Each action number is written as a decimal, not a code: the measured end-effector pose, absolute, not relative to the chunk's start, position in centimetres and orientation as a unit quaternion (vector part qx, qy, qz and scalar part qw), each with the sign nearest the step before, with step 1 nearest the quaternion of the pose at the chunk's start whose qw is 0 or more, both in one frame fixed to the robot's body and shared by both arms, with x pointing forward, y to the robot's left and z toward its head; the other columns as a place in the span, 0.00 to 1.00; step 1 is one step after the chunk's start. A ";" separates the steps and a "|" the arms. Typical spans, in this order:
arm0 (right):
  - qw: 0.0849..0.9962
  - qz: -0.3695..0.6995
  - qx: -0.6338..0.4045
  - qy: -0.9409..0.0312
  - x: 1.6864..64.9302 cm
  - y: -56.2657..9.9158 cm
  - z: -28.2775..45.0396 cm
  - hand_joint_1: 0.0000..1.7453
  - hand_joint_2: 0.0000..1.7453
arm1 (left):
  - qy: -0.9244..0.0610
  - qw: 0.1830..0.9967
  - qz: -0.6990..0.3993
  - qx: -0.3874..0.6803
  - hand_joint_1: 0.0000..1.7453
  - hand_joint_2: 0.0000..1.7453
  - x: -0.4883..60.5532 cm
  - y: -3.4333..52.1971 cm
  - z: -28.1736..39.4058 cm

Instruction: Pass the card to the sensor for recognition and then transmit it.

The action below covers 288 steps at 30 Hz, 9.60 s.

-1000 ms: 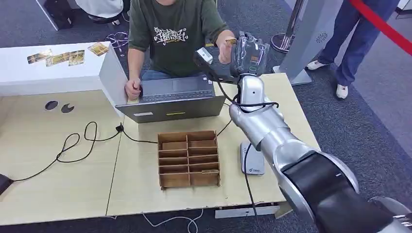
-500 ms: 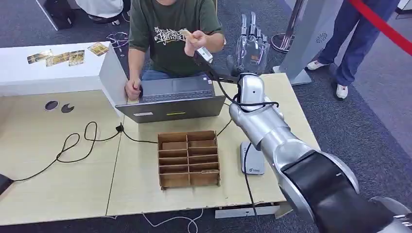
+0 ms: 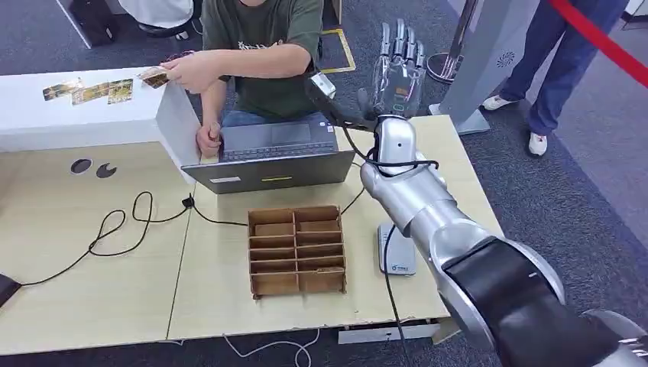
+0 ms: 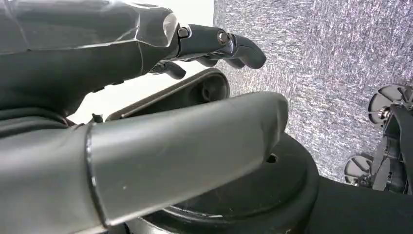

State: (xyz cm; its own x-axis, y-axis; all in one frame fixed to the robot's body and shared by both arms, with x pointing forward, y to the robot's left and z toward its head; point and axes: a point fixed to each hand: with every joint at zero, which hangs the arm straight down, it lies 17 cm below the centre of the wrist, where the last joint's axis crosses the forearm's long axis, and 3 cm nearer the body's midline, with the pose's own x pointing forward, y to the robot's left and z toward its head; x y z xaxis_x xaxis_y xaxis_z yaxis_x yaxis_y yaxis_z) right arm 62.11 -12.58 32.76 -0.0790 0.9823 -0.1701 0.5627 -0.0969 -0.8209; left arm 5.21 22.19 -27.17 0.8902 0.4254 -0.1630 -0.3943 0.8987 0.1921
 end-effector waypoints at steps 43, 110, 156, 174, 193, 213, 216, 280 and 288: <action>0.300 0.295 -0.606 -0.675 57.1 -18.9 31.5 0.00 1.00 | 0.113 0.955 0.264 0.072 0.00 0.00 3.7 22.6 -27.4; 0.403 0.331 -0.539 -0.661 38.9 -19.9 17.0 0.00 1.00 | 0.141 0.921 0.358 0.055 0.00 0.00 2.4 22.0 -27.5; 0.413 0.533 -0.431 -0.599 35.7 -23.9 10.6 0.00 1.00 | 0.144 0.914 0.378 0.047 0.00 0.00 2.3 22.1 -27.5; 0.471 0.539 -0.382 -0.585 35.9 -19.1 5.9 0.00 1.00 | 0.142 0.916 0.373 0.049 0.00 0.00 2.3 22.2 -27.5; 0.501 0.541 -0.344 -0.582 34.7 -13.8 2.2 0.00 1.00 | 0.143 0.918 0.366 0.050 0.00 0.00 2.3 22.2 -27.5; 0.498 0.488 -0.284 -0.658 34.1 -10.4 6.6 0.00 1.00 | 0.143 0.915 0.373 0.052 0.00 0.00 2.3 22.8 -27.6; 0.489 0.486 -0.275 -0.670 34.4 -9.0 7.2 0.00 1.00 | 0.142 0.917 0.369 0.053 0.00 0.00 2.3 22.9 -27.6; 0.336 0.647 -0.344 -0.591 37.0 -7.2 2.9 0.00 1.00 | 0.137 0.923 0.356 0.055 0.00 0.00 2.5 23.3 -27.6; 0.337 0.638 -0.353 -0.595 36.7 -8.7 3.7 0.00 1.00 | 0.138 0.921 0.359 0.055 0.00 0.00 2.4 23.3 -27.6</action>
State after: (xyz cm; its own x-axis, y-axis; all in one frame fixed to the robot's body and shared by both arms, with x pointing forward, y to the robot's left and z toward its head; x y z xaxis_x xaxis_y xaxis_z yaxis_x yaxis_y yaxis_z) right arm 36.67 -8.65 3.68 -0.5239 0.8504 -0.0489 -0.0106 -0.0639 -0.9979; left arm 2.41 23.32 -27.63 0.7038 0.6771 -0.2147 -0.6467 0.7359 0.2006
